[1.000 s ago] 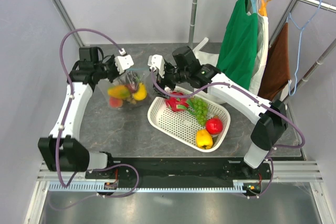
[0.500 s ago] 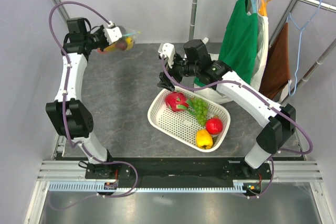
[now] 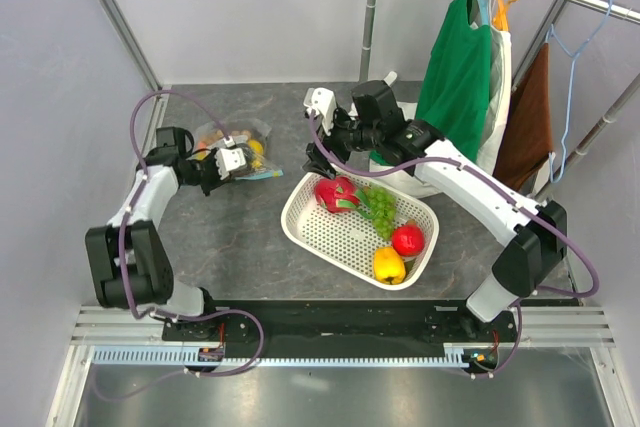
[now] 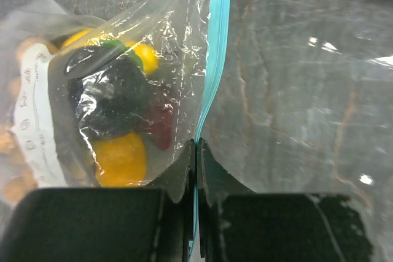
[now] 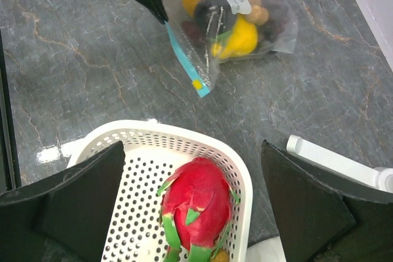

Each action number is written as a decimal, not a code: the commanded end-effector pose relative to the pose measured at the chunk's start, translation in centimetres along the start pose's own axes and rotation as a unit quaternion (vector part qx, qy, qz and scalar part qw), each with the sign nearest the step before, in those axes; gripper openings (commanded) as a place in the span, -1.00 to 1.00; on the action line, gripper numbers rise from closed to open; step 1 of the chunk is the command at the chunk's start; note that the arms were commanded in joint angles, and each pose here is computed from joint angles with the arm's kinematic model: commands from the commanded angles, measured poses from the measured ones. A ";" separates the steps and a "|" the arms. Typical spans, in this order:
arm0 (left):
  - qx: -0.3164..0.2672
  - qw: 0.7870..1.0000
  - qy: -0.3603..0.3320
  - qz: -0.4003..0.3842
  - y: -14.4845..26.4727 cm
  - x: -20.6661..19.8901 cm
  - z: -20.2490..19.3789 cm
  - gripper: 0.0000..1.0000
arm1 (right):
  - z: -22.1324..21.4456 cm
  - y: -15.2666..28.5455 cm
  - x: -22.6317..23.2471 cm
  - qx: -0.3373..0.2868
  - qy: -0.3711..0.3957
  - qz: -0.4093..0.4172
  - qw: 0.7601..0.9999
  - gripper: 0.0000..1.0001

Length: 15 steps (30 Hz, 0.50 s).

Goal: Place the food in the zip-top bag and seal the zipper
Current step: Place the zipper food storage bag at the center of the board.

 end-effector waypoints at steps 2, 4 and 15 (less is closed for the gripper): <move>-0.030 0.999 -0.019 -0.009 2.0 -3.9 2.2 -0.96 | 1.6 1.8 0.0 -0.026 0.011 -0.014 0.999 0.96; -0.019 1.000 -0.013 -0.018 2.3 -5.3 1.9 -0.96 | 1.5 1.9 0.2 -0.026 0.011 -0.014 1.000 0.96; -0.001 0.994 0.021 -0.110 3.2 -12.3 1.2 -0.42 | 0.4 3.9 1.2 -0.009 0.004 -0.017 1.000 0.96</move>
Point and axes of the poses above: each gripper's point midway between its finger pads, its own y axis back along the fingers, its own x axis along the line the jaws close on, z = x × y, the point moved 1 cm from there along y, back along the fingers, and after that the axes turned 6 degrees about -y, right-handed, at the moved point
